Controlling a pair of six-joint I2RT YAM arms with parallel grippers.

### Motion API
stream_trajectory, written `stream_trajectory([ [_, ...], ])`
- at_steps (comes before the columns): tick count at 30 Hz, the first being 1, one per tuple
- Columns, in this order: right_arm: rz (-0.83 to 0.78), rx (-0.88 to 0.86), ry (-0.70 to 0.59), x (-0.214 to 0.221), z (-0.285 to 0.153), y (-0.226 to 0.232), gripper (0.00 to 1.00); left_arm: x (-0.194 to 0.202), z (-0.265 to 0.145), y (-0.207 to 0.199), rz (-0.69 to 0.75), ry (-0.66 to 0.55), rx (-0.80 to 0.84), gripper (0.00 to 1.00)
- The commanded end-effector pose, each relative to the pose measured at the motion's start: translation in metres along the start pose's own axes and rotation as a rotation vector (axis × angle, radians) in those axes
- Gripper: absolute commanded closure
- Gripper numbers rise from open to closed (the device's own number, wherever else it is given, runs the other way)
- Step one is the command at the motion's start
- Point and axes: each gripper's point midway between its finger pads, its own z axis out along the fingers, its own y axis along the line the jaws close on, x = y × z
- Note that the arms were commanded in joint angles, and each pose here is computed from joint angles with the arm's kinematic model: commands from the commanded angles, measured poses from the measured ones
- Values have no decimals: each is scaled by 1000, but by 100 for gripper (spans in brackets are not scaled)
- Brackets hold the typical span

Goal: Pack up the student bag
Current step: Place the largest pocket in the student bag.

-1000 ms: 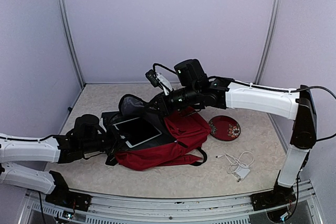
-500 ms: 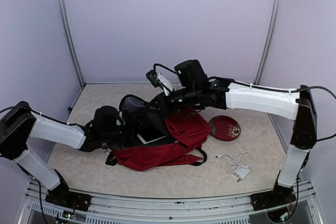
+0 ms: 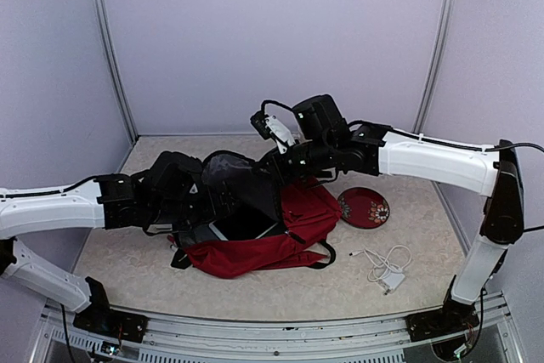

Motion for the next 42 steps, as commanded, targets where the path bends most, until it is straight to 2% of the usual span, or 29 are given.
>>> stream_trajectory([
  [1,-47,98,5,-3,-24,-18,100,-22,-40,26,132,-55,-145,1],
  [4,-54,134,46,8,-32,-28,100,-47,-62,25,110,-113,-95,1],
  [6,-66,150,67,15,-40,-32,100,-63,-69,44,71,-149,-121,1],
  [10,-106,172,93,23,-60,-34,100,-79,-61,94,5,-144,-206,1],
  [17,-122,283,108,23,-106,-54,100,-79,-21,142,-2,-57,-346,1],
  [21,-107,339,112,27,-124,-66,100,-81,-6,155,-24,-43,-346,1],
  [27,-87,328,103,35,-128,-74,100,-64,9,168,-39,-6,-343,1],
  [33,-46,290,147,52,-120,-72,100,-51,11,168,-52,10,-308,1],
  [38,35,284,177,70,-119,-71,65,-46,9,161,8,-6,-309,1],
  [42,75,228,189,80,-112,-54,52,-36,23,150,92,36,-320,1],
])
